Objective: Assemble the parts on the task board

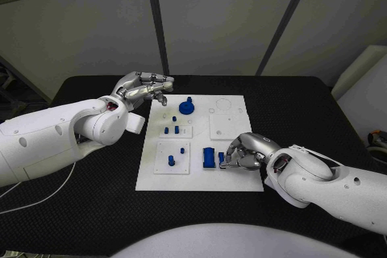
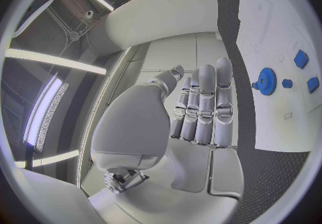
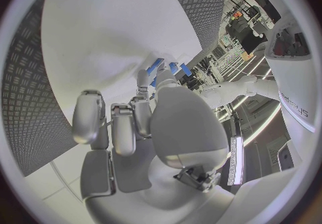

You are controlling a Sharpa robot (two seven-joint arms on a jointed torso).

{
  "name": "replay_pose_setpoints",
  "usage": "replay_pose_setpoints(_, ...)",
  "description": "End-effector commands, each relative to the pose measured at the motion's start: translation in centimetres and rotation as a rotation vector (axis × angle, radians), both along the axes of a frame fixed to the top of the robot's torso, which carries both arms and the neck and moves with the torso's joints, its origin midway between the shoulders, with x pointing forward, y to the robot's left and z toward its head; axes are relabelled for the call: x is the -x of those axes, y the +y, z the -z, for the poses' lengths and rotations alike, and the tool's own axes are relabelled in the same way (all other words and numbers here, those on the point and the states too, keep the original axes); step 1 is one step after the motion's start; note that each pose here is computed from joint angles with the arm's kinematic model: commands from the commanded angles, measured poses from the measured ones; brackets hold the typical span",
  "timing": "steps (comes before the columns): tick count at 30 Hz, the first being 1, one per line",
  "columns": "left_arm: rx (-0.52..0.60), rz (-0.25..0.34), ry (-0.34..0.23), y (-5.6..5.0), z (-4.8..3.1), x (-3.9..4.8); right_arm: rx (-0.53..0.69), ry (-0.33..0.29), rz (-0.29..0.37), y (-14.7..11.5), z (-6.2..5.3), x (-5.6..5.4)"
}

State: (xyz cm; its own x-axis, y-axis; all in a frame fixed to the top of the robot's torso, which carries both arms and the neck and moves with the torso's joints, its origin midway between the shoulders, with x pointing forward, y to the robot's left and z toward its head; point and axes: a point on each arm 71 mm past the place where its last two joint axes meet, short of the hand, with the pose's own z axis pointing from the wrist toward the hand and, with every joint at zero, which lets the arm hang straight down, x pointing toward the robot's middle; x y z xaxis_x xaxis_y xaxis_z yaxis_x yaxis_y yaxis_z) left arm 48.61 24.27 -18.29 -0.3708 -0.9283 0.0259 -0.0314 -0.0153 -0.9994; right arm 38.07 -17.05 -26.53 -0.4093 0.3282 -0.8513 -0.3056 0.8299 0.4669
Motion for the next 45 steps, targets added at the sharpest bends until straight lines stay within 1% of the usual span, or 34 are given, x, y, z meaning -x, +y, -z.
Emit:
replay_pose_setpoints(1, 0.006, 0.011, -0.002, -0.1, -0.08, 0.01, 0.022, 0.003, -0.002, 0.0, 0.1, 0.0)
replay_pose_setpoints(10, 0.006, 0.011, 0.000, -0.1, -0.01, 0.03, 0.013, -0.011, -0.001, 0.0, -0.2, 0.1)
replay_pose_setpoints(14, 0.006, 0.010, 0.001, -0.1, 0.07, 0.06, -0.020, -0.015, 0.003, -0.1, -0.4, 0.3)
replay_pose_setpoints(16, 0.006, 0.009, 0.002, -0.1, 0.14, 0.08, -0.053, -0.007, 0.006, -0.2, -0.6, 0.4)
replay_pose_setpoints(18, 0.005, 0.007, 0.002, 0.0, 0.19, 0.08, -0.093, 0.026, 0.011, -0.4, -0.5, 0.4)
replay_pose_setpoints(20, 0.005, 0.004, 0.000, 0.1, 0.24, 0.04, -0.152, 0.082, 0.019, -0.8, -0.4, 0.4)
replay_pose_setpoints(22, 0.005, -0.002, -0.003, 0.2, 0.30, -0.08, -0.225, 0.139, 0.030, -1.2, -0.2, 0.1)
replay_pose_setpoints(24, 0.004, -0.011, -0.007, 0.3, 0.37, -0.24, -0.301, 0.177, 0.040, -1.7, -0.1, -0.6)
replay_pose_setpoints(26, 0.008, -0.021, -0.007, 0.5, 0.47, -0.37, -0.365, 0.197, 0.054, -2.1, -0.1, -1.5)
replay_pose_setpoints(31, 0.026, -0.065, 0.000, 1.1, 0.98, -1.01, -0.571, 0.243, 0.136, -3.6, 0.1, -4.6)
replay_pose_setpoints(32, 0.035, -0.084, 0.005, 1.4, 1.16, -1.25, -0.630, 0.249, 0.164, -3.9, 0.1, -5.6)
replay_pose_setpoints(34, 0.050, -0.110, 0.011, 1.6, 1.40, -1.59, -0.698, 0.246, 0.193, -4.2, -0.1, -7.0)
replay_pose_setpoints(37, 0.072, -0.148, 0.017, 2.0, 1.75, -2.24, -0.764, 0.237, 0.217, -4.4, -0.2, -8.6)
replay_pose_setpoints(40, 0.085, -0.185, 0.016, 2.2, 2.05, -2.87, -0.803, 0.225, 0.237, -4.6, 0.0, -9.9)
replay_pose_setpoints(43, 0.094, -0.235, 0.014, 2.4, 2.40, -3.60, -0.848, 0.215, 0.263, -4.6, 0.3, -11.0)
replay_pose_setpoints(45, 0.094, -0.265, 0.014, 2.5, 2.61, -3.99, -0.868, 0.208, 0.269, -4.5, 0.4, -11.5)
